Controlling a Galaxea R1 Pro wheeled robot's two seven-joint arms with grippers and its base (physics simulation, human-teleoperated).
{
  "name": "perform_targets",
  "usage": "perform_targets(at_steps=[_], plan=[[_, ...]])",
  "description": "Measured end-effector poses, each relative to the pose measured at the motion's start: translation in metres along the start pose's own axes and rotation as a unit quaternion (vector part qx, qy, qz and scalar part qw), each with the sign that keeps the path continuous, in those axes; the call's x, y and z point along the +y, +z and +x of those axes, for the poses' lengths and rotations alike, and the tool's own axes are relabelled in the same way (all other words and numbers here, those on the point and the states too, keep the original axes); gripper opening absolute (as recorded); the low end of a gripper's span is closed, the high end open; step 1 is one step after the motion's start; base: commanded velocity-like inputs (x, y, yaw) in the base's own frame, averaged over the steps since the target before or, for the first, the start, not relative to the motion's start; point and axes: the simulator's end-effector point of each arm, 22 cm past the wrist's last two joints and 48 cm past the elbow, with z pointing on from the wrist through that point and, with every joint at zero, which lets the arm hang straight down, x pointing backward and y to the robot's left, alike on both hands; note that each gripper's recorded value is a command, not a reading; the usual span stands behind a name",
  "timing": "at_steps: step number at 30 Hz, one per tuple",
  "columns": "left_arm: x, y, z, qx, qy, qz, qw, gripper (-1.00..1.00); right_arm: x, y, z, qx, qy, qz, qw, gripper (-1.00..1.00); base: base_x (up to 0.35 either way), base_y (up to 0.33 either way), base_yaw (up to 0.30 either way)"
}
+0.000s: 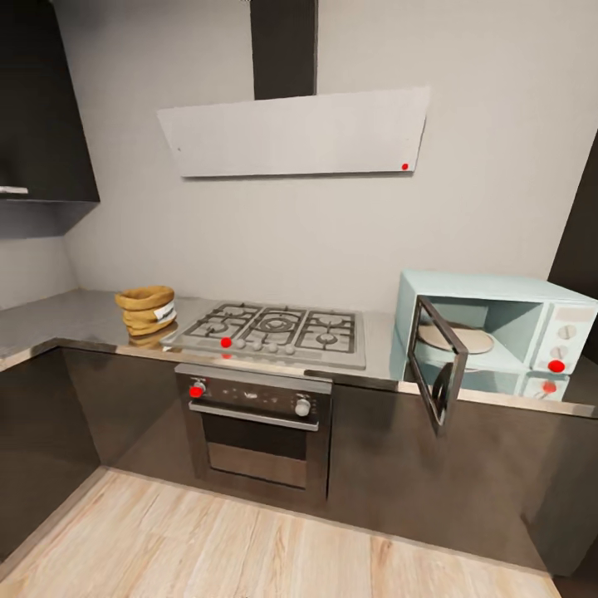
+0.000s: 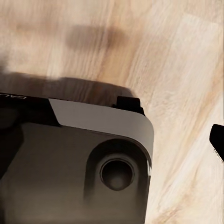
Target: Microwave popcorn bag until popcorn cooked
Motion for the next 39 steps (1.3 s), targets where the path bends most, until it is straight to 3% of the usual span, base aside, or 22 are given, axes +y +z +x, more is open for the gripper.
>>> perform_targets(at_steps=[39], plan=[[0.0024, -0.0001, -0.0026, -0.003, -0.002, -0.004, 1.0000, 1.00, 0.0038, -0.0003, -0.0045, -0.007, -0.003, -0.003, 1.0000, 1.00, 0.000, 0.000, 0.283]])
